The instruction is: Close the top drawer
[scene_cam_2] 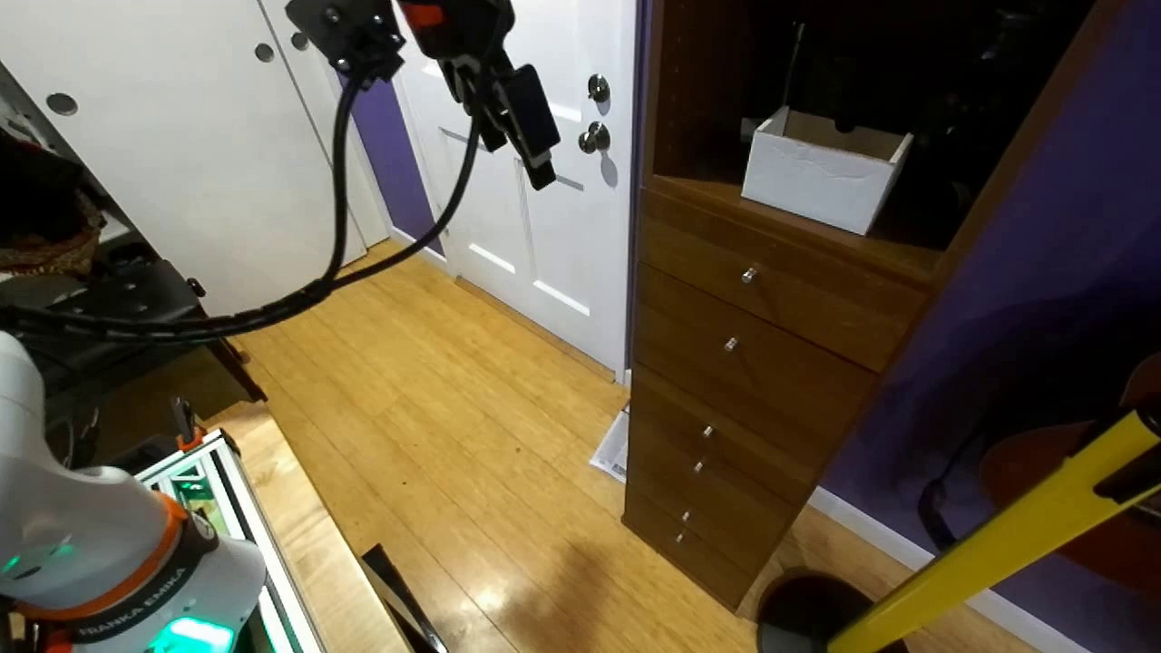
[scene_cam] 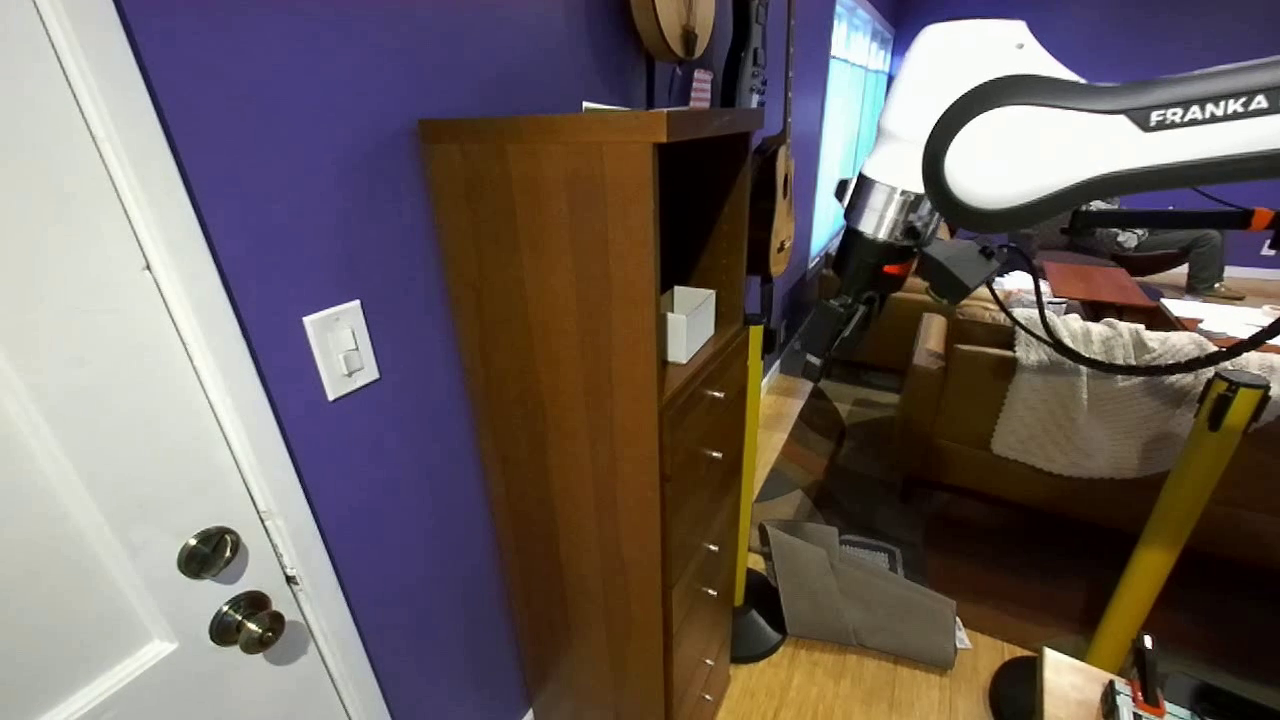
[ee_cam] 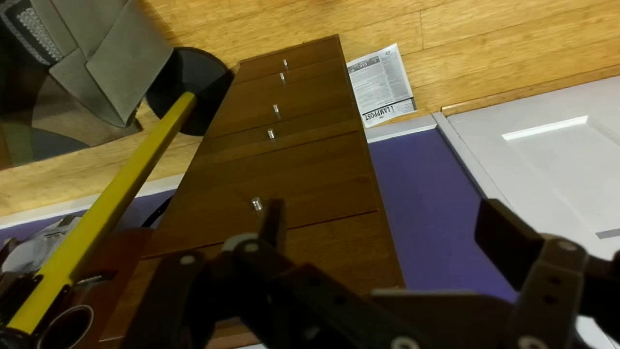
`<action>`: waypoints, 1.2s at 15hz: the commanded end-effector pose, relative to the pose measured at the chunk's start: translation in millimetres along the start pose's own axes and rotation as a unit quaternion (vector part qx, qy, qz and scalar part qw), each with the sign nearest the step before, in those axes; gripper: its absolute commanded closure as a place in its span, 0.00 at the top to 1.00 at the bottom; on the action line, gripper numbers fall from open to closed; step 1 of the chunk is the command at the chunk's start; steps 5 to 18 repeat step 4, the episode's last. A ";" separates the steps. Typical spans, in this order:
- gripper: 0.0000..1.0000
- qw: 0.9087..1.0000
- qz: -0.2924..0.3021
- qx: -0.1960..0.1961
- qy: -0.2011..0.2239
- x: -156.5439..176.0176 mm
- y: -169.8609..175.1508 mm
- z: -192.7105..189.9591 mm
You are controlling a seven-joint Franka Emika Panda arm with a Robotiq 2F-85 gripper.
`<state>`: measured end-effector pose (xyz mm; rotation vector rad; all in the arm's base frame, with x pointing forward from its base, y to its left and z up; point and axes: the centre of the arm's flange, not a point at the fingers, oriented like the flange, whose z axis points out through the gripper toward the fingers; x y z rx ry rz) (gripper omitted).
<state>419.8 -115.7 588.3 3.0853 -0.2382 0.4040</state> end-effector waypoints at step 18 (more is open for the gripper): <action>1.00 1.000 0.008 -0.002 0.007 -10.0 0.1 -7.4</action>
